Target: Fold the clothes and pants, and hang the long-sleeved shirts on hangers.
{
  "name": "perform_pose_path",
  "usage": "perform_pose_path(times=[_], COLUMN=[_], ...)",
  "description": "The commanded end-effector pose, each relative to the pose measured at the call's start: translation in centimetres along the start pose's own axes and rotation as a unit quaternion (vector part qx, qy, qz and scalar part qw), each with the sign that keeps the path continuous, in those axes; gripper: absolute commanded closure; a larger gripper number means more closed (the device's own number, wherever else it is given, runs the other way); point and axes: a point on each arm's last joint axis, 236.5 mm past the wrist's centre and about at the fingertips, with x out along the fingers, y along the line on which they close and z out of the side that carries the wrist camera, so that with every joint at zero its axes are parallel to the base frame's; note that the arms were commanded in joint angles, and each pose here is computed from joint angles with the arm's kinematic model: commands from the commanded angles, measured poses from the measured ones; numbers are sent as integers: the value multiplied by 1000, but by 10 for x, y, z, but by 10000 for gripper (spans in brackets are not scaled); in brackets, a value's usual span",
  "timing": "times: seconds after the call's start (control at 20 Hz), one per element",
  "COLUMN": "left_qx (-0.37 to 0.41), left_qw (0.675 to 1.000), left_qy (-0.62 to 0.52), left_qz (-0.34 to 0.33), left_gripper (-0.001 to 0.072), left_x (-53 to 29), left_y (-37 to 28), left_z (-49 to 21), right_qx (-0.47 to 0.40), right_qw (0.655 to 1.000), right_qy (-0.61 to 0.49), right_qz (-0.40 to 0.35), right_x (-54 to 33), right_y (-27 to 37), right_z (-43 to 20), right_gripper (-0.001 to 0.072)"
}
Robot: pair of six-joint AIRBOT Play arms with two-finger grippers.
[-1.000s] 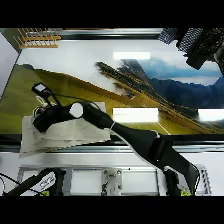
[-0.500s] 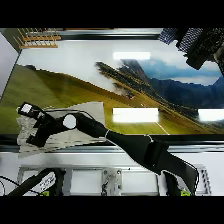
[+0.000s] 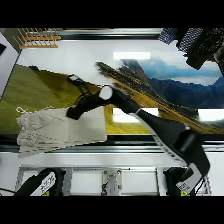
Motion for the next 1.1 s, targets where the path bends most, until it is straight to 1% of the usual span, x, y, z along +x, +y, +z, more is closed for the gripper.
perform_pose_path(times=[0.0,0.15,0.25,0.4,0.5,0.7,0.75,0.8,0.95,1.05], left_qx=[-17,-14,-5,6,15,31,34,36,42,39], left_qw=[999,996,995,992,989,984,983,981,978,977], left_qy=[38,77,84,104,122,144,151,157,171,175], left_qz=[-4,-32,-49,-70,-82,-100,-104,-106,-112,-112], left_gripper=[704,704,703,703,703,703,703,703,703,703], left_x=[22,52,66,80,86,98,100,103,108,110], left_y=[2,-18,-33,-52,-63,-81,-85,-88,-94,-94], left_z=[-61,-123,-148,-172,-182,-196,-200,-203,-212,-214], right_qx=[103,179,227,267,301,361,372,381,408,417], right_qw=[984,967,959,951,945,930,926,923,912,909], right_qy=[55,68,74,88,75,13,1,-8,-11,-15], right_qz=[-133,-166,-153,-126,-103,-72,-62,-53,-33,-16], right_x=[-82,-122,-120,-101,-81,-37,-27,-18,7,19], right_y=[-95,-133,-137,-128,-123,-123,-119,-115,-99,-88], right_z=[-70,-124,-149,-169,-167,-150,-146,-144,-147,-145], right_gripper=[15,15,14,15,15,24,71,101,101,141])
